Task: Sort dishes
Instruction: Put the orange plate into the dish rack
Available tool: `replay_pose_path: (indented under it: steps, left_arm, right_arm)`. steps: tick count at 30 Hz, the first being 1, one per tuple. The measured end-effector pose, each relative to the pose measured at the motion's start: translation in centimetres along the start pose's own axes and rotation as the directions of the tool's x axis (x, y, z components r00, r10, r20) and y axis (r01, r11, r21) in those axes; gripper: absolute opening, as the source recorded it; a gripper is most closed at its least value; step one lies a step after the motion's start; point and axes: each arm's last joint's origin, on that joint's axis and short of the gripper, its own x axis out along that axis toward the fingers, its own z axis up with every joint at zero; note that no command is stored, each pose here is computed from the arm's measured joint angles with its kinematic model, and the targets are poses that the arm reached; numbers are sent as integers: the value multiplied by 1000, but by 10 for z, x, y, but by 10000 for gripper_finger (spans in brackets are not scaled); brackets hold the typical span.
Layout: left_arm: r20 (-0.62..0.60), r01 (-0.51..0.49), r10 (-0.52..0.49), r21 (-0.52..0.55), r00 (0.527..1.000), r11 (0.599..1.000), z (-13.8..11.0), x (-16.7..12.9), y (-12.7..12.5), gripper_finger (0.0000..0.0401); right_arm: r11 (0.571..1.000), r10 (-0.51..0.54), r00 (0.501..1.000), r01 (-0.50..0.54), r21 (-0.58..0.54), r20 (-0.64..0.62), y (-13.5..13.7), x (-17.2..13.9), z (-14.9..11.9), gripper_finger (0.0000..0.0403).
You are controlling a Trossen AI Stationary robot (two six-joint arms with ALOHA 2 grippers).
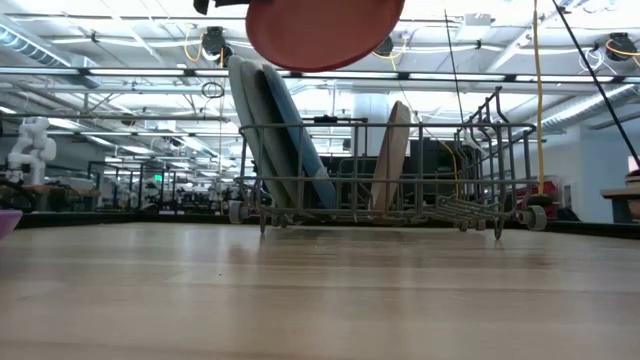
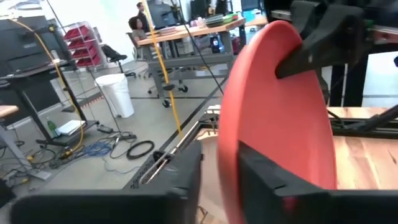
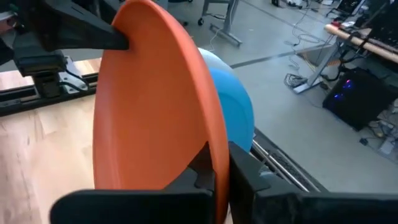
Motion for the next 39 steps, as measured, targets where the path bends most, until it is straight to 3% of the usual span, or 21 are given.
replay_pose_path:
  steps: [7, 11, 23, 39]
  left_arm:
    - [7, -22, 22, -6, 1000, 1000, 1, 0, 1, 216]
    - [15, -32, 32, -9, 999, 999, 2, 0, 2, 257]
    - [5, -52, 52, -4, 999, 999, 2, -1, 2, 265]
    - [10, -24, 24, -6, 1000, 1000, 2, -2, -2, 266]
  right_arm:
    - [1000, -27, 999, 27, 0, 17, -1, -13, -2, 8]
    - [998, -59, 998, 59, 3, 37, -3, -22, -2, 8]
    - [967, -246, 963, 236, 101, 113, -25, -55, -12, 7]
    - [913, -372, 917, 334, 236, 142, -39, -51, -18, 7]
